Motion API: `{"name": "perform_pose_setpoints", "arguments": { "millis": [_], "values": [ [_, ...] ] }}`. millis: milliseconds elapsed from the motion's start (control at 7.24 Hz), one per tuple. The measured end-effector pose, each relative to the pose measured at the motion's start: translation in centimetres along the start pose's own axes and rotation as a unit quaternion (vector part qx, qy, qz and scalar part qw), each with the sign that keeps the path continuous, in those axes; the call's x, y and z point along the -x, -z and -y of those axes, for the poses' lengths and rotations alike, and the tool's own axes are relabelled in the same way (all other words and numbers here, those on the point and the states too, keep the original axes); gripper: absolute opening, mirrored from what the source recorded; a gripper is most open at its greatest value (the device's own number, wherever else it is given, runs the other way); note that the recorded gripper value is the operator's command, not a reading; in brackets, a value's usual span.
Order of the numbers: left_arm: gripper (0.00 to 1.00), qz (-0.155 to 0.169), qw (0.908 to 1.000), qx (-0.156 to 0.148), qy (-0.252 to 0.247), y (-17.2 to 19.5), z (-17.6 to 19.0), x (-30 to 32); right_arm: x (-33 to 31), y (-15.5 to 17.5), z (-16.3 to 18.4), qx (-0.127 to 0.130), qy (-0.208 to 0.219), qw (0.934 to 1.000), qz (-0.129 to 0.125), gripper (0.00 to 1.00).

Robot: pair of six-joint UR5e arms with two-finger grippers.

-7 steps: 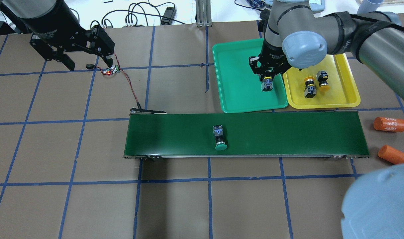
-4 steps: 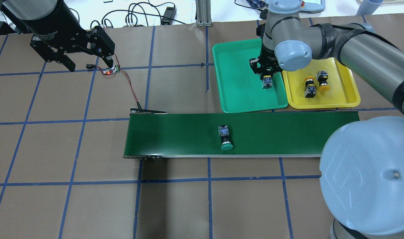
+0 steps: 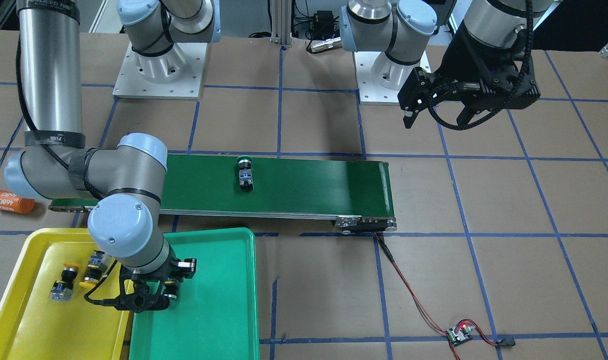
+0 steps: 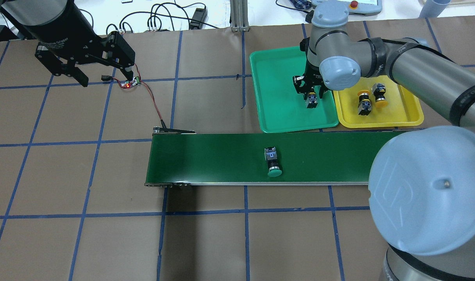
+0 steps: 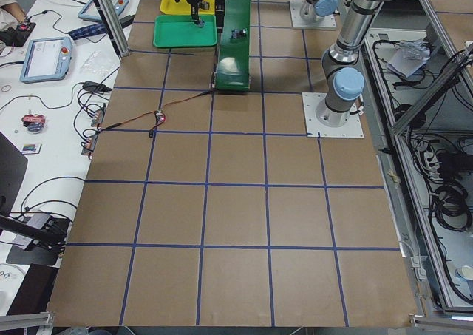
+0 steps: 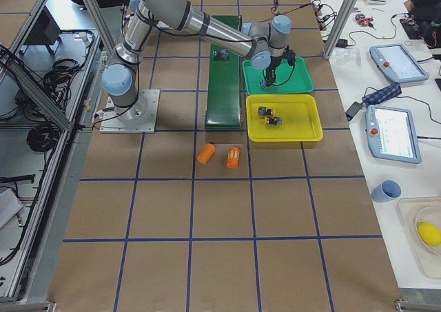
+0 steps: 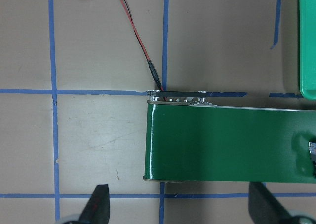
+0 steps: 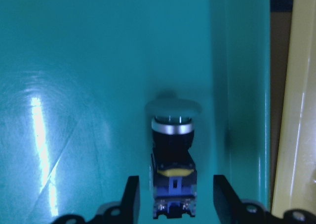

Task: Sort buttons by color to trays
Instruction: 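Lower the green button into the green tray and open the right gripper, then move the right gripper back down to the last green button on the belt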

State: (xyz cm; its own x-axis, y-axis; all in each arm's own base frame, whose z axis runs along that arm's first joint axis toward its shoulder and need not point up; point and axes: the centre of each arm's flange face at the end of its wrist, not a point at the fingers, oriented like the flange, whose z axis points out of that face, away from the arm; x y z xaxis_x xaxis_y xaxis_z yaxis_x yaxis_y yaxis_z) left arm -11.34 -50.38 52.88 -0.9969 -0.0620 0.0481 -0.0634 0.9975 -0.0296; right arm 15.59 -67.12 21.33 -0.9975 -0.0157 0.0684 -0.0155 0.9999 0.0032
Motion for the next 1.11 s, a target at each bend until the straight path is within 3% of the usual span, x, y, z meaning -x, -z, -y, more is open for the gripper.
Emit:
{"name": "perform_pose_setpoints", "arguments": {
  "millis": [276, 553, 829, 1105],
  "values": [
    [1.00, 0.002, 1.0000, -0.001, 0.003, 0.0, 0.1, 0.1, -0.4, 1.6, -0.1, -0.010, -0.003, 0.9999, -0.002, 1.00],
    [1.00, 0.004, 1.0000, 0.000, 0.003, -0.2, 0.4, 0.2, -1.4, 5.6, -1.9, -0.003, -0.008, 1.0000, -0.001, 1.00],
    [1.00, 0.004, 1.0000, 0.003, 0.003, -0.5, 0.6, 0.2, -2.2, 8.8, -6.8, 0.020, -0.016, 0.9997, -0.001, 1.00],
    [1.00, 0.004, 1.0000, 0.001, 0.003, -0.3, 0.4, 0.2, -1.9, 9.6, -13.2, 0.036, -0.017, 0.9992, 0.007, 1.00]
  ]
}}
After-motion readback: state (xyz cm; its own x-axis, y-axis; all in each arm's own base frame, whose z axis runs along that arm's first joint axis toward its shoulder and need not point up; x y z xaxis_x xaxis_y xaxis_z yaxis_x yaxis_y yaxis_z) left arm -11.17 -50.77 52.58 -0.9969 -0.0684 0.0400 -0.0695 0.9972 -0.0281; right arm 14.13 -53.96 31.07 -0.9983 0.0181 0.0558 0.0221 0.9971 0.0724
